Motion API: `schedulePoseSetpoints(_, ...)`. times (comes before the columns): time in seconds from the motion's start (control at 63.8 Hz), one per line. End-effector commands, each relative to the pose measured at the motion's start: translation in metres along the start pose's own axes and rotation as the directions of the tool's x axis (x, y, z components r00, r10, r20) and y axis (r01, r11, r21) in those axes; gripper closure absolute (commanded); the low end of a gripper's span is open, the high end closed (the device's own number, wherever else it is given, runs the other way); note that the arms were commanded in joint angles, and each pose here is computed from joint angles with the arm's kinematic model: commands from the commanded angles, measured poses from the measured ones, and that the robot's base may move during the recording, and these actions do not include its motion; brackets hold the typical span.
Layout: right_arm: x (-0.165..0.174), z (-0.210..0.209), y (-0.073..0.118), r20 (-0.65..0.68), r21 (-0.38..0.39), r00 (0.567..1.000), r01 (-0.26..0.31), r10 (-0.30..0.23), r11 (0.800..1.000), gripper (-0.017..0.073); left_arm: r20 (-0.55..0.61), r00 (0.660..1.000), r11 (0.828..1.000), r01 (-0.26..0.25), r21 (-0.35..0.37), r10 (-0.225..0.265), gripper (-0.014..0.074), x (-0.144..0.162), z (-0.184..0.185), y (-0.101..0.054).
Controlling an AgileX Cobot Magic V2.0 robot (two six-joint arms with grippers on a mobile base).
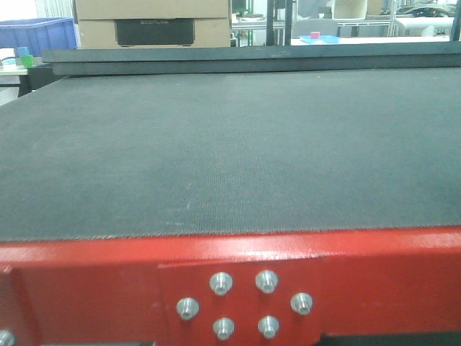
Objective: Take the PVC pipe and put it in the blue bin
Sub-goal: 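Drive the base away from the table while holding both arcs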
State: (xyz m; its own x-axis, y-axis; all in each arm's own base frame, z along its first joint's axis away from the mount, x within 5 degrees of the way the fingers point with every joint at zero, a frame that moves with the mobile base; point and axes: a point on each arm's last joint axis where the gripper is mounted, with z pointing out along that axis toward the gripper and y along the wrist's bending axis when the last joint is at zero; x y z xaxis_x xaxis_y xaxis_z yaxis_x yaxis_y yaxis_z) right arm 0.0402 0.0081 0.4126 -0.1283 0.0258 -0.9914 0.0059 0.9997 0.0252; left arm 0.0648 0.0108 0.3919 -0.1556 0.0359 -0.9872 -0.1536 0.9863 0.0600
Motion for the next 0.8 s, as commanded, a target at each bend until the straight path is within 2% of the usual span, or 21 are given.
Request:
schedulePoseSetpoints(0.0, -0.0014, -0.0008, -0.0002, 0.022, 0.004, 1.000, 0.013, -0.013, 1.000, 0.0727, 0.035, 0.999, 1.000, 0.009, -0.001, -0.009, 0.0704, -0.0031, -0.0023, 0.0001)
schedulePoseSetpoints(0.784, -0.0015, -0.0034, 0.0002, 0.033, 0.004, 0.999, 0.014, -0.014, 1.000, 0.0727, 0.064, 0.998, 1.000, 0.010, -0.003, -0.009, 0.0704, -0.0033, -0.0114, 0.0002)
